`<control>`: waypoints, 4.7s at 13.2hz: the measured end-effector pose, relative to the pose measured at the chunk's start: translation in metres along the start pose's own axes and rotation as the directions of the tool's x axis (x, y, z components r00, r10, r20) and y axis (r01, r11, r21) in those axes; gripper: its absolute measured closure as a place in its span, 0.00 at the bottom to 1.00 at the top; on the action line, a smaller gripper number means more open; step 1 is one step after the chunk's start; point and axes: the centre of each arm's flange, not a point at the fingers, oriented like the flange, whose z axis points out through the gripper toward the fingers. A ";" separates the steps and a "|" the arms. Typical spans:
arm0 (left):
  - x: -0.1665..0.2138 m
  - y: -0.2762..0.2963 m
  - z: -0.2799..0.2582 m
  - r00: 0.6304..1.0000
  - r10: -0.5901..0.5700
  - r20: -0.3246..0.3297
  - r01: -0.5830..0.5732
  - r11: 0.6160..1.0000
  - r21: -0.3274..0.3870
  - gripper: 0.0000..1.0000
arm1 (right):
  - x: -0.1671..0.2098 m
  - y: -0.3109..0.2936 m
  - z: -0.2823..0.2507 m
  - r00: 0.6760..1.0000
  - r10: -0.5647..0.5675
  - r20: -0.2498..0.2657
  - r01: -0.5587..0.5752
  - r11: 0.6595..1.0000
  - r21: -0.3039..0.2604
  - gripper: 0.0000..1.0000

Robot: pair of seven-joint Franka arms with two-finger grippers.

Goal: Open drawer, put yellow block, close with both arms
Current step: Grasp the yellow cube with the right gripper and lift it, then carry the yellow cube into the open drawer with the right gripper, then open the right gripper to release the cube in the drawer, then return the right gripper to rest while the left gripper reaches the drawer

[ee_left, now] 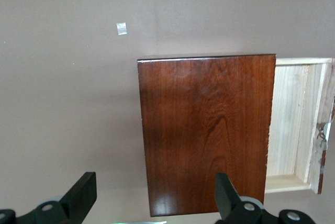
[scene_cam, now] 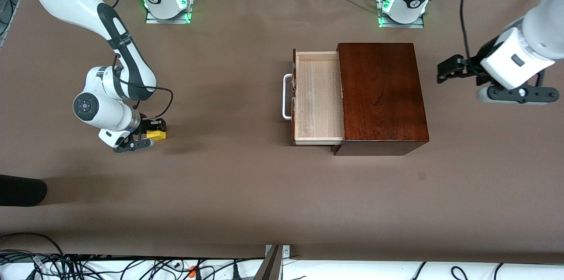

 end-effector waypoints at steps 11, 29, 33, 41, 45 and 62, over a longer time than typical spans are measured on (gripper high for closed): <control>-0.017 -0.039 0.017 0.998 0.011 -0.059 -0.011 1.000 0.007 0.00 | 0.031 -0.196 -0.152 0.799 -0.594 -0.093 0.598 0.801 0.027 0.44; -0.017 -0.037 0.014 0.997 0.022 -0.070 -0.021 1.000 0.015 0.00 | -0.062 -0.589 -0.164 0.332 -0.941 -0.060 0.916 0.337 -0.216 0.44; -0.017 -0.037 0.013 0.997 0.021 -0.073 -0.020 1.000 0.015 0.00 | -0.056 -0.595 -0.126 0.299 -0.954 -0.028 0.925 0.297 -0.239 0.44; -0.011 -0.034 0.023 0.998 0.026 -0.054 -0.025 1.000 0.016 0.00 | -0.049 -0.589 -0.090 0.193 -0.980 0.038 0.959 0.180 -0.218 0.44; -0.010 -0.032 0.025 0.998 0.029 -0.051 -0.028 0.999 0.016 0.00 | -0.046 -0.586 -0.077 0.179 -0.982 0.062 0.962 0.162 -0.221 0.44; -0.006 -0.011 0.030 0.997 0.067 -0.048 -0.066 0.998 0.021 0.00 | 0.009 -0.407 -0.373 0.452 -0.877 -0.163 0.767 0.476 -0.430 0.00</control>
